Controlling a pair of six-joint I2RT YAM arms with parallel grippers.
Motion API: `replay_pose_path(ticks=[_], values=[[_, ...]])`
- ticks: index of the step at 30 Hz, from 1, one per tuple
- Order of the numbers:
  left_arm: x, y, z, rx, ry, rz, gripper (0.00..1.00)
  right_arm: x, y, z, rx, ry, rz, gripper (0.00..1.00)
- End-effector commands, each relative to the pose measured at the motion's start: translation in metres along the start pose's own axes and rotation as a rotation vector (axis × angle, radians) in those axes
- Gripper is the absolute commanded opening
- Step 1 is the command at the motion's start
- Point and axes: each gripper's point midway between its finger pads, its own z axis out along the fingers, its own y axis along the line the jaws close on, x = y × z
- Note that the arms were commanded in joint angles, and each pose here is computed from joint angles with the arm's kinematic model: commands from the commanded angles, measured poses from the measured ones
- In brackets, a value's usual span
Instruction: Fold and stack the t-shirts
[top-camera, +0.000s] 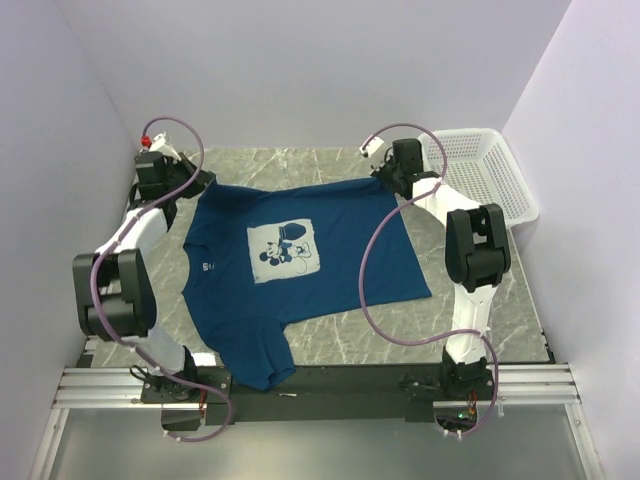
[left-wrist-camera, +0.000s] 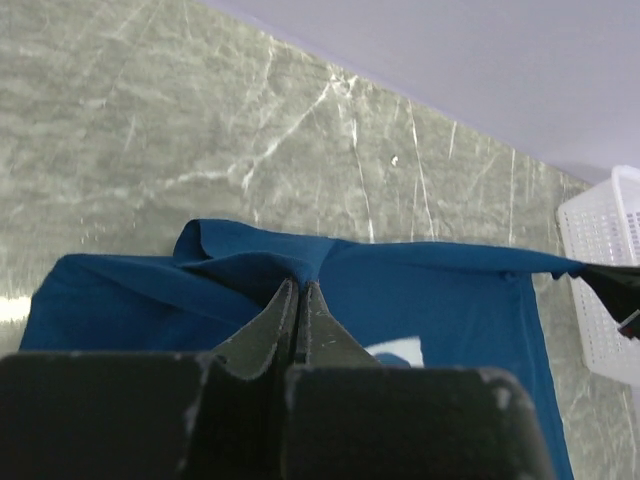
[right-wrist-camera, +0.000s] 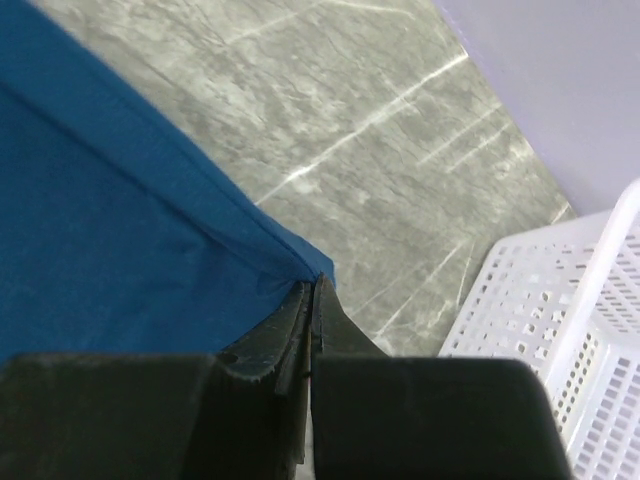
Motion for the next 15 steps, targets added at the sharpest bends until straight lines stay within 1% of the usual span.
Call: replay_pose_path(ticks=[1, 8, 15], values=[[-0.018, -0.026, -0.026, 0.063, -0.064, 0.042, 0.00, -0.013, -0.021, -0.015, 0.058, -0.036, 0.018, 0.00], [-0.016, -0.040, -0.056, 0.085, -0.087, 0.044, 0.00, -0.004, -0.017, -0.008, 0.049, -0.004, 0.024, 0.00], [0.002, -0.037, -0.068, 0.075, -0.051, 0.021, 0.01, -0.002, -0.018, -0.004, 0.051, 0.011, 0.025, 0.00]])
